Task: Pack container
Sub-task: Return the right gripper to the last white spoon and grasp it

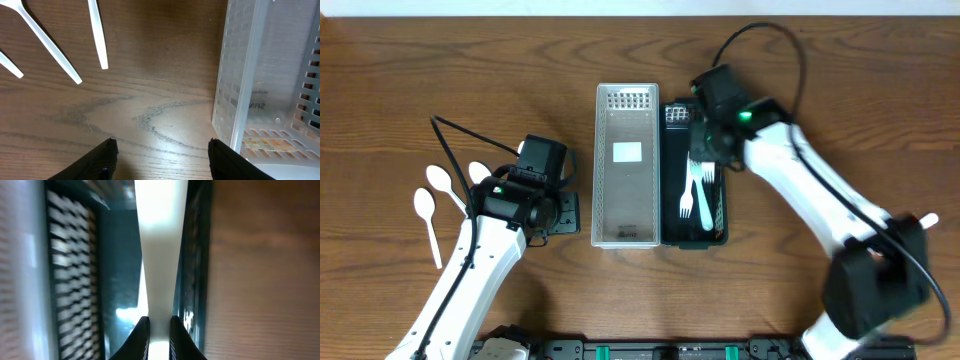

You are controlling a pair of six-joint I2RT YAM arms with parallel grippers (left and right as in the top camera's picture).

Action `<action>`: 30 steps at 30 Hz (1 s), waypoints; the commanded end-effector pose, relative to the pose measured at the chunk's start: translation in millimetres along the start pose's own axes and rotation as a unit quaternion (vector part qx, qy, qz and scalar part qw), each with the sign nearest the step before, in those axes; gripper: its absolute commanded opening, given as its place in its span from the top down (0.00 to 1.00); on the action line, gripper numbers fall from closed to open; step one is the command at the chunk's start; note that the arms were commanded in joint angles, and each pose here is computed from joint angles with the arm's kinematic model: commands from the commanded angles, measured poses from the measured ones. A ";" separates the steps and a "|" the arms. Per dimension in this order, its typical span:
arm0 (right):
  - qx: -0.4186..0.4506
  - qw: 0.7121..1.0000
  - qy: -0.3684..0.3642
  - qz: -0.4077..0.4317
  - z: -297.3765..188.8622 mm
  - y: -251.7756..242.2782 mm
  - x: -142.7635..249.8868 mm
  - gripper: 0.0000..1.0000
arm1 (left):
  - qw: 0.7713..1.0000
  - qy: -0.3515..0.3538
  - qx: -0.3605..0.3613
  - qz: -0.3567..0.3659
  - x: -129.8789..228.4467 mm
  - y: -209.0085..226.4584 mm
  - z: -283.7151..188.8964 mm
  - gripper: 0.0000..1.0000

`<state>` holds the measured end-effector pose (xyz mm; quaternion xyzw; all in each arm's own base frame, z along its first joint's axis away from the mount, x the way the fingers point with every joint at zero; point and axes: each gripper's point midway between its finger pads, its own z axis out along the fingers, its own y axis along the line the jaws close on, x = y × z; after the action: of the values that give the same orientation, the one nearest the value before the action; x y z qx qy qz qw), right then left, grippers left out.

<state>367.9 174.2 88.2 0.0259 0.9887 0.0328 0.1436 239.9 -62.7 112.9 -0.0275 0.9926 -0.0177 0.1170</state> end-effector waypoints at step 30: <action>0.111 0.888 -0.097 0.435 -175.8 -288.7 -6.4 0.32 | 1.000 -0.017 -0.003 -0.002 -7.7 1.8 -6.9 0.39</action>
<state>325.0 -95.4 261.4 0.4201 0.8731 -0.0147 0.2469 240.0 -62.7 112.9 -0.0275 0.9926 -0.0177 0.1172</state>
